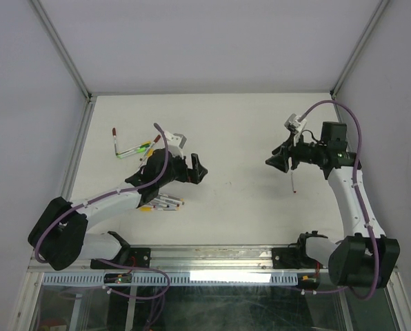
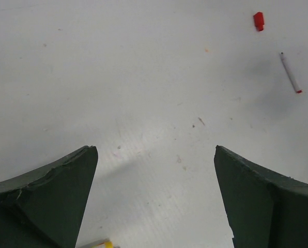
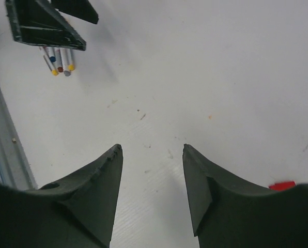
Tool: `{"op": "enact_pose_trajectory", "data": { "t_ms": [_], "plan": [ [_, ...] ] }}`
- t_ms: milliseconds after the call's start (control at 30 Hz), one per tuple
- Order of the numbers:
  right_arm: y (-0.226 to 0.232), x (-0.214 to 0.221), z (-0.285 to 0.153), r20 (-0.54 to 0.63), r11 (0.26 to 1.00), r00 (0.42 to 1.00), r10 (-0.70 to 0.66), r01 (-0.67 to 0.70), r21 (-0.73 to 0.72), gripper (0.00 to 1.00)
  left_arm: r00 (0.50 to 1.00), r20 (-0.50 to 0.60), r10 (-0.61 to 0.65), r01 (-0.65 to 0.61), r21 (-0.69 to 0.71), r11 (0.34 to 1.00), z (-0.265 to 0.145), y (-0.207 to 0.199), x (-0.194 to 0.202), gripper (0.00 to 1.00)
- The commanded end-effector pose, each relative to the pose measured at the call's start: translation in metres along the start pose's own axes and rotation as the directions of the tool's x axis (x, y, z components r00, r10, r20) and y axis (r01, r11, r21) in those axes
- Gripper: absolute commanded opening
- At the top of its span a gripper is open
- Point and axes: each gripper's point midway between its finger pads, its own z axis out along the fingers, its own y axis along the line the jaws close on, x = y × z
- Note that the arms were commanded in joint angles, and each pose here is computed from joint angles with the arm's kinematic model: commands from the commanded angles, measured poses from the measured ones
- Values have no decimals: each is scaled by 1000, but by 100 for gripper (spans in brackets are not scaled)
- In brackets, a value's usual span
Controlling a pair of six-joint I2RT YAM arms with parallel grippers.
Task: Open the pen caps
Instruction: Pick up the pen from the center of the board.
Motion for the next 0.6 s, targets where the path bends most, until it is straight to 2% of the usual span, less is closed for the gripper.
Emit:
{"op": "enact_pose_trajectory", "data": {
  "t_ms": [0, 200, 567],
  "plan": [
    [22, -34, 6, 102, 979, 985, -136, 150, -141, 53, 997, 57, 54, -48, -100, 994, -10, 19, -20, 99],
    [20, -12, 15, 61, 979, 995, -82, 91, -184, 53, 996, 10, 86, -82, -209, 974, -15, 44, -15, 99],
    [13, 9, 19, -9, 986, 999, -49, 47, -160, 54, 996, -9, 87, -85, -296, 951, -18, 65, -22, 99]
  ]
}}
